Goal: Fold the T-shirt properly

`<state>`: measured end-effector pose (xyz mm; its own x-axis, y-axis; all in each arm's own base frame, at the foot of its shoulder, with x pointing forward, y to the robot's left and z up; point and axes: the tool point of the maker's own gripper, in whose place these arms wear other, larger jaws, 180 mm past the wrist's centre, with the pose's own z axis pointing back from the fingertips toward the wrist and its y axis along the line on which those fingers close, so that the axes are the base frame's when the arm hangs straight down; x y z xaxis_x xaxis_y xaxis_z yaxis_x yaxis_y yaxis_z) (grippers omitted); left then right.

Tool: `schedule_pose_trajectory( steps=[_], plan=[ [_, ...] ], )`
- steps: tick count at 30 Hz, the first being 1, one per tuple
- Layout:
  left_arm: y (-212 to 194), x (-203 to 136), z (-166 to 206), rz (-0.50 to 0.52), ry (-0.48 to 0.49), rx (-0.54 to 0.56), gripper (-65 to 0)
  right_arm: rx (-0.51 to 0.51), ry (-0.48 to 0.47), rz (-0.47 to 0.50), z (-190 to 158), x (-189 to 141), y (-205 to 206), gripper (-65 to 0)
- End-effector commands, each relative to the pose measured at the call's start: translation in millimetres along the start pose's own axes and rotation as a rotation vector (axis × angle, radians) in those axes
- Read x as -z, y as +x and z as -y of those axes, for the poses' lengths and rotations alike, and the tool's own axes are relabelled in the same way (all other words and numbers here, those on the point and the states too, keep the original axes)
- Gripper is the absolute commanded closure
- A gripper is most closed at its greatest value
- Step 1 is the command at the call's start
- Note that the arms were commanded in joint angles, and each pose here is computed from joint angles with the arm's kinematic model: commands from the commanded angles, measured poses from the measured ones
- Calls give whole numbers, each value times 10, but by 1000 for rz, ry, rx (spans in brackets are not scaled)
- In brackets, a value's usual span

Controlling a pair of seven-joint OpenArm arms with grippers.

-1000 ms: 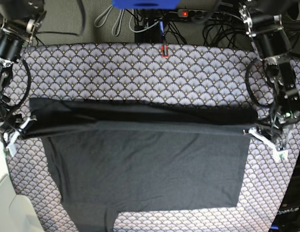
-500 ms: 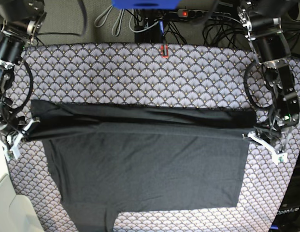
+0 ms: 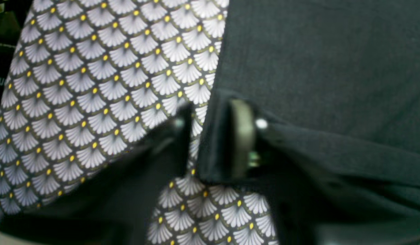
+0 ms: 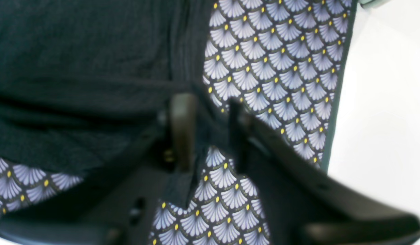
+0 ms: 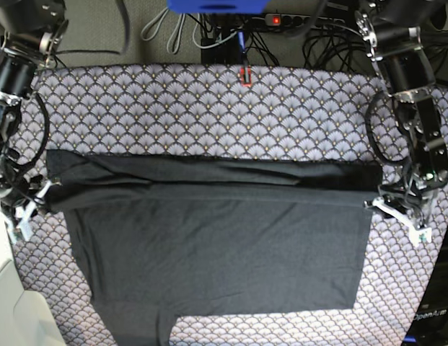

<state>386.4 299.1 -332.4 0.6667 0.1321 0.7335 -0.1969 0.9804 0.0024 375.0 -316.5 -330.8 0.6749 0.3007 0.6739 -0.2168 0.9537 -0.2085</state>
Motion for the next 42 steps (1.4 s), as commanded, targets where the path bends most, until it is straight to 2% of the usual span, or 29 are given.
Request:
schedule_pose_trajectory(
  steps=[1, 6, 9, 16, 18, 23, 26, 42],
  plan=[
    [252, -70, -57, 72, 10, 9, -246, -17, -16, 55, 77, -53, 200, -255],
    [271, -82, -58, 78, 8, 10, -270, -22, -13, 53, 60, -46, 200, -310],
    [243, -84, -68, 71, 9, 10, -270, -20, -11, 41, 53, -44, 146, -310],
    [-187, -173, -246, 23, 44, -8, -271, -30, 3, -45, -18, -59, -301, -310],
    [-305, -156, -198, 4, 35, -13, -271, -30, 9, -53, -49, -58, -365, -310],
    [-485, -93, -111, 37, 17, -27, -267, -29, 18, -68, -92, -57, -466, -310],
    [-619, -8, -74, 2, 7, -54, -267, -26, 22, -67, -117, -49, -464, -310],
    [-636, 64, -76, -8, 11, -76, -271, -27, 21, -69, -110, -52, -467, -310]
  ],
)
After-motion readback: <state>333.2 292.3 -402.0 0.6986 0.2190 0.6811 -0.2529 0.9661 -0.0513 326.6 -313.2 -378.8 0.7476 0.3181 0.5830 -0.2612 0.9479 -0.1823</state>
